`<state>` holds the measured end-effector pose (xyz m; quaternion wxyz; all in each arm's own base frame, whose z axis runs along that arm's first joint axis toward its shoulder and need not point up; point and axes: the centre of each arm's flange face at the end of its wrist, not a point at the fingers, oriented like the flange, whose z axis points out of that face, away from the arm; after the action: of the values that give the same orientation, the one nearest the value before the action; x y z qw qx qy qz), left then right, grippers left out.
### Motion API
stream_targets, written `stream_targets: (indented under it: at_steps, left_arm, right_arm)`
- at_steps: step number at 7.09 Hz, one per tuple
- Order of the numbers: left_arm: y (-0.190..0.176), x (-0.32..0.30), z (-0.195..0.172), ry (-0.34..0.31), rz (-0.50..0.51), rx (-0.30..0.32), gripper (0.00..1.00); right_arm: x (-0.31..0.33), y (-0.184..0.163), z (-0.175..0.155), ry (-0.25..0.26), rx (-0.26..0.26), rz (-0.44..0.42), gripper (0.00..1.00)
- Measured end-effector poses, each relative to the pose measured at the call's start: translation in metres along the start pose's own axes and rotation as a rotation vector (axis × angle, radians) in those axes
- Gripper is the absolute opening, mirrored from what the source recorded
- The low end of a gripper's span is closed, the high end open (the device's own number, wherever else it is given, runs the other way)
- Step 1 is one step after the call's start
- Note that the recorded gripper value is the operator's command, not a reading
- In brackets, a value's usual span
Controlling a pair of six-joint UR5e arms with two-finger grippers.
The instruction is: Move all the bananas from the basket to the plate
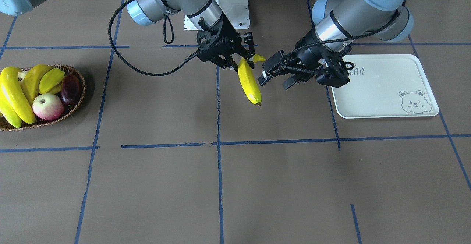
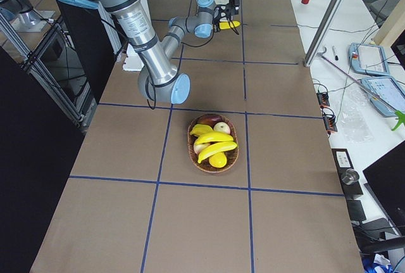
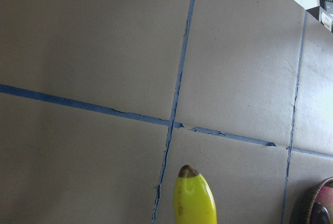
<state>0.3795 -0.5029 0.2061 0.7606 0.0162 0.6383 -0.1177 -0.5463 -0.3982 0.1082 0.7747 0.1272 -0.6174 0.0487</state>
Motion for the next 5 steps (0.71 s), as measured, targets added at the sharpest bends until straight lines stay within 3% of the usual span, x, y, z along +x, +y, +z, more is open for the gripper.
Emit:
stream_targets:
  at_steps: [2,4,5]
  left_arm:
    - [0.014,0.002,0.025,-0.013,0.003,0.006,0.98]
    - [0.025,0.001,0.041,-0.024,0.003,0.004,0.59]
    - [0.026,0.001,0.045,-0.028,-0.003,0.002,0.5]
  right_arm:
    - [-0.003,0.0,-0.001,-0.004,0.0,-0.001,0.31]
    - [-0.004,0.0,-0.001,-0.005,0.0,-0.001,0.32]
    - [-0.004,0.0,-0.001,-0.006,0.0,-0.001,0.32]
